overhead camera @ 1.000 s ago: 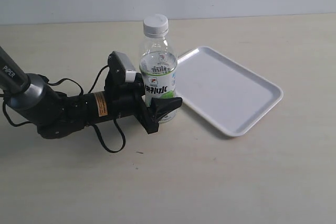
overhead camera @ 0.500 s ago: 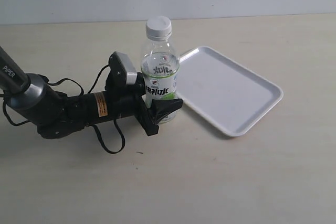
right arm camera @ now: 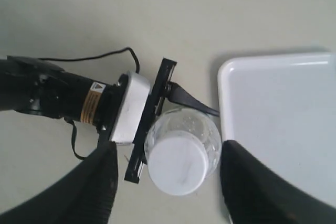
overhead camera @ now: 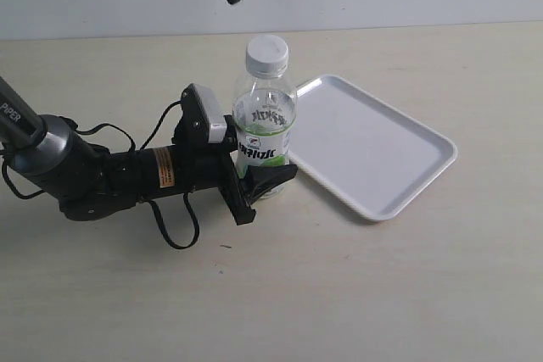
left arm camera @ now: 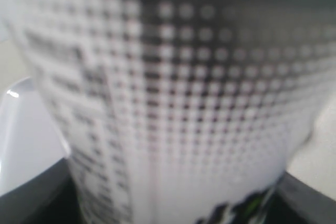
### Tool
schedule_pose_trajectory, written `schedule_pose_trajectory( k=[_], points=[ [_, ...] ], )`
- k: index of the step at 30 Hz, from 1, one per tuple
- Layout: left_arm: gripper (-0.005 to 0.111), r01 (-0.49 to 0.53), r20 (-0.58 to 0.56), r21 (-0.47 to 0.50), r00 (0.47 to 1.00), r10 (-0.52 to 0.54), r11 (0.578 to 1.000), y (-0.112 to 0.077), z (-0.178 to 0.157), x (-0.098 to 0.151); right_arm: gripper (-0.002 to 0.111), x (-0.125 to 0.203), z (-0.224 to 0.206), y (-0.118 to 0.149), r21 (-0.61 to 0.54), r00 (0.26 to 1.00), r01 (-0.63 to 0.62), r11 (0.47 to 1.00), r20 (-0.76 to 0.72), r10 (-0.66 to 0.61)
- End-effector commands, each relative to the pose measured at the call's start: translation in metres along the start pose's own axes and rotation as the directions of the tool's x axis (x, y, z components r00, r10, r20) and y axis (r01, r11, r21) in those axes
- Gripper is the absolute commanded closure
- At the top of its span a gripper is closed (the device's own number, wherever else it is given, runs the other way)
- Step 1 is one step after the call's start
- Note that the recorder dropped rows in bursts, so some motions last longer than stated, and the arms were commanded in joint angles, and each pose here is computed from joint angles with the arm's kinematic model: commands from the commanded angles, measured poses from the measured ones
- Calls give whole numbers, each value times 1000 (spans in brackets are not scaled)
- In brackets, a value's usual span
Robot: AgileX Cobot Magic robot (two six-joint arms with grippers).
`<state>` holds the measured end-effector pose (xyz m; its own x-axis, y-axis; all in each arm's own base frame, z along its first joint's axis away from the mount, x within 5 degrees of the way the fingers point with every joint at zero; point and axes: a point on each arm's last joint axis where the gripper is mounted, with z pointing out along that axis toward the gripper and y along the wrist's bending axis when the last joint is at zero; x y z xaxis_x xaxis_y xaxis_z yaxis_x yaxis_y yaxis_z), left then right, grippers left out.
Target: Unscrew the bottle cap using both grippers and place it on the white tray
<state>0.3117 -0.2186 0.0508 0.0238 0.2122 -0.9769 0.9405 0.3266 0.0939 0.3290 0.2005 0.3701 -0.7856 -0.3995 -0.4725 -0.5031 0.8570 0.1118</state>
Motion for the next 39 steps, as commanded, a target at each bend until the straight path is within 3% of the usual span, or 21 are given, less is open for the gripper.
schedule_pose_trajectory(
  k=[1,13,25,39],
  points=[
    [105,-21,2,0,1000,21,1000,0,0,-4,51,13,13,-3,14,998,8,1000,-63,-7],
    [105,-20,2,4,1000,20,1000,0,0,-4,48,20,24,-5,19,994,6,1000,-109,-4],
    [105,-23,2,10,1000,23,1000,0,0,-4,45,22,44,15,117,977,160,980,-160,-140],
    [105,-24,1,13,1000,24,1000,-1,0,-4,45,22,50,13,136,976,159,978,-172,-135]
  ],
)
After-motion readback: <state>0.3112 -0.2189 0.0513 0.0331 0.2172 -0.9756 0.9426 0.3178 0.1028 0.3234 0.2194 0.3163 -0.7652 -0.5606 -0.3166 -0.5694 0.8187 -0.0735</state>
